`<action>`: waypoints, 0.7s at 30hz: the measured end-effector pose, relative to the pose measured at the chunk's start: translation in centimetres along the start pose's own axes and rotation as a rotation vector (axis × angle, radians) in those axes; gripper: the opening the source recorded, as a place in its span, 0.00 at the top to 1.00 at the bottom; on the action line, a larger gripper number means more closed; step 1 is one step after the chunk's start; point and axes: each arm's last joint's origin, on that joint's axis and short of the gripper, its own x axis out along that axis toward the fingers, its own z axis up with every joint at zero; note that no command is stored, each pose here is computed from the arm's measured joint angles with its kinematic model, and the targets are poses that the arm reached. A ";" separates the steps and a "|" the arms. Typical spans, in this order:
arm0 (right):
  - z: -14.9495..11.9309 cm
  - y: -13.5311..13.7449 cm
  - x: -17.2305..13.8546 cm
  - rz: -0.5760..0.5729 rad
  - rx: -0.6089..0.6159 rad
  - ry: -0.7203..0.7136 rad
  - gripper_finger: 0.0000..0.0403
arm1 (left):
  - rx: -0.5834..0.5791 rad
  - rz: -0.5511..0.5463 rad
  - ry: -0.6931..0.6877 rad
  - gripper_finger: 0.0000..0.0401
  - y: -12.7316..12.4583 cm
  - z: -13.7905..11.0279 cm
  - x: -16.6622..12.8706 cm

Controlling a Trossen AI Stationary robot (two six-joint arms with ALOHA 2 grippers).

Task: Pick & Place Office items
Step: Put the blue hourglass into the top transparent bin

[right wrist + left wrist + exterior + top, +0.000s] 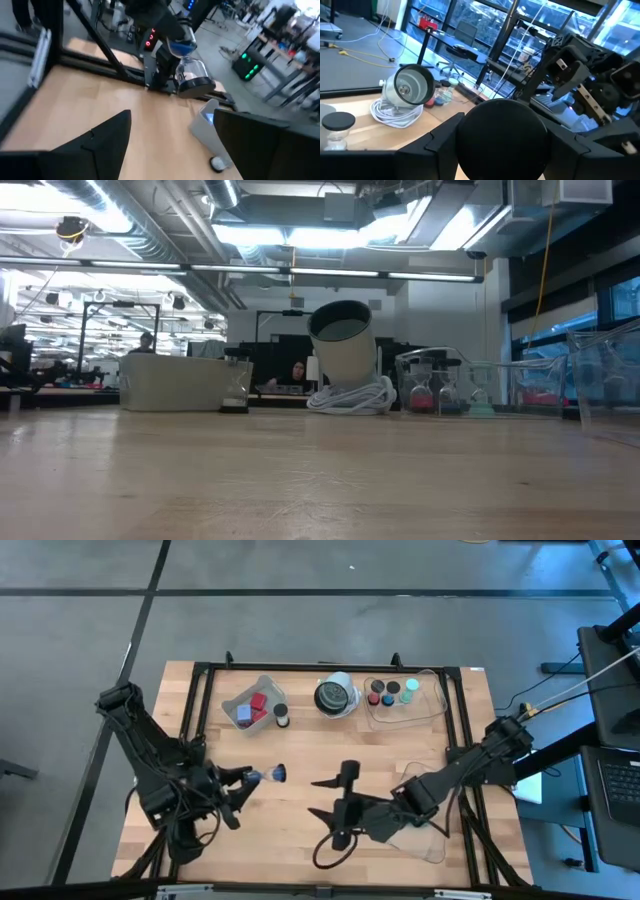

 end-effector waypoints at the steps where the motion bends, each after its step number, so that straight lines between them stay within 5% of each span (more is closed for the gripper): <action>1: -0.2 0.1 0.2 -0.003 -0.030 0.006 0.29 | 0.001 0.005 0.001 0.48 -0.2 0.0 0.1; 11: -0.7 -1.1 2.5 -0.053 -0.028 0.018 0.29 | 0.048 -0.001 0.166 0.48 -1.4 -0.1 2.1; 21: -0.2 -0.9 1.7 0.003 0.075 -0.004 0.29 | 0.139 -0.049 0.164 0.48 -3.1 0.9 4.1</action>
